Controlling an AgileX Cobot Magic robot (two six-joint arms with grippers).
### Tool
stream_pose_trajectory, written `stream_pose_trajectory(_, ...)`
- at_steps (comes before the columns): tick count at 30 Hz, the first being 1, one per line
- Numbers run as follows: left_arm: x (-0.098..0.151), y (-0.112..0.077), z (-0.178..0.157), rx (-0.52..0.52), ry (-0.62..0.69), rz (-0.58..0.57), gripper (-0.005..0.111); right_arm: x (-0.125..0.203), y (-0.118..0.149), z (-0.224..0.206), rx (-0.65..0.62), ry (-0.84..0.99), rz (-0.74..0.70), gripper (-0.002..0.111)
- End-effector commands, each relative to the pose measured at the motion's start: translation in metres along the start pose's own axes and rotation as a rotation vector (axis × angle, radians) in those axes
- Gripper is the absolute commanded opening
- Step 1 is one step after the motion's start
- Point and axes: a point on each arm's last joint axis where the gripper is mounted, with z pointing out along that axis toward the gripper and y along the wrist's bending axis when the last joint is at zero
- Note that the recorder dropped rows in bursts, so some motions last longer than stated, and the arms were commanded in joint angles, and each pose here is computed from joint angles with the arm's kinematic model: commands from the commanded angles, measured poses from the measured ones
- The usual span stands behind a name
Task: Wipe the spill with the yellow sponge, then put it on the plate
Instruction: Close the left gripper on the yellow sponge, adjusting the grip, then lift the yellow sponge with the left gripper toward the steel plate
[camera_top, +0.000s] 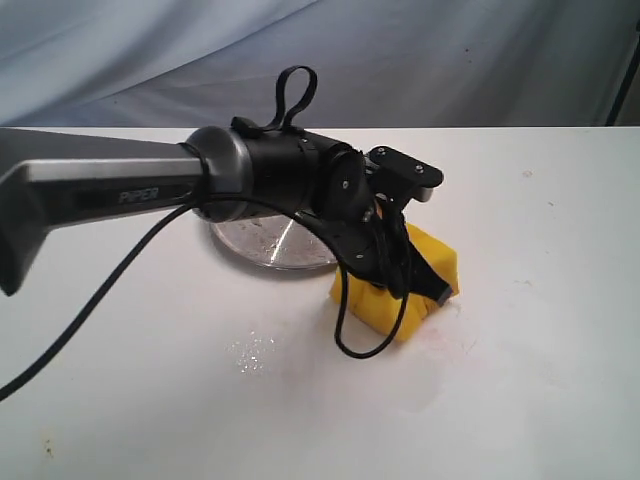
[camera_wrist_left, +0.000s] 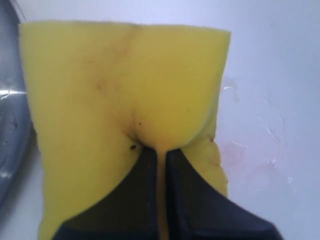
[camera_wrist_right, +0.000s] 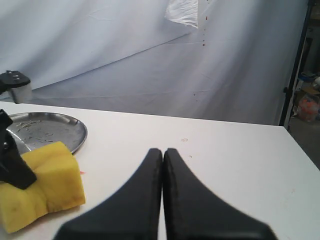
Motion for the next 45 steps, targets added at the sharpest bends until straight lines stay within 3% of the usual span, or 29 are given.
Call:
stream_pose_trajectory(1,-0.019,-0.018,0.013,0.036,0.007,0.021,0.000,0.001,0.000,0.000,-0.003,-0.003,-0.002,0.000)
stream_pose_trajectory(8,-0.029,-0.049,0.022,0.092,0.030,0.114,0.000,0.001,0.000,0.000,-0.003,-0.003,-0.002,0.000)
stream_pose_trajectory(14,-0.017,-0.072,0.024,0.119,0.134,0.242,0.000,0.001,0.000,0.000,-0.003,-0.003,-0.002,0.000)
stream_pose_trajectory(17,-0.010,-0.072,0.024,0.085,0.197,0.290,0.000,0.001,0.000,0.000,-0.003,-0.003,-0.002,0.000)
stream_pose_trajectory(23,0.008,-0.066,0.020,0.035,0.247,0.252,0.000,0.001,0.000,0.000,-0.003,-0.003,-0.002,0.000)
stream_pose_trajectory(27,0.027,-0.056,0.009,0.018,0.229,0.230,0.000,0.001,0.000,0.000,-0.003,-0.003,-0.002,0.000)
stream_pose_trajectory(37,0.085,-0.007,-0.027,-0.042,0.183,0.081,0.000,0.001,0.000,0.000,-0.003,-0.003,-0.002,0.000)
stream_pose_trajectory(45,0.116,0.032,-0.049,-0.083,0.212,-0.029,0.000,0.001,0.000,0.000,-0.003,-0.003,-0.002,0.000)
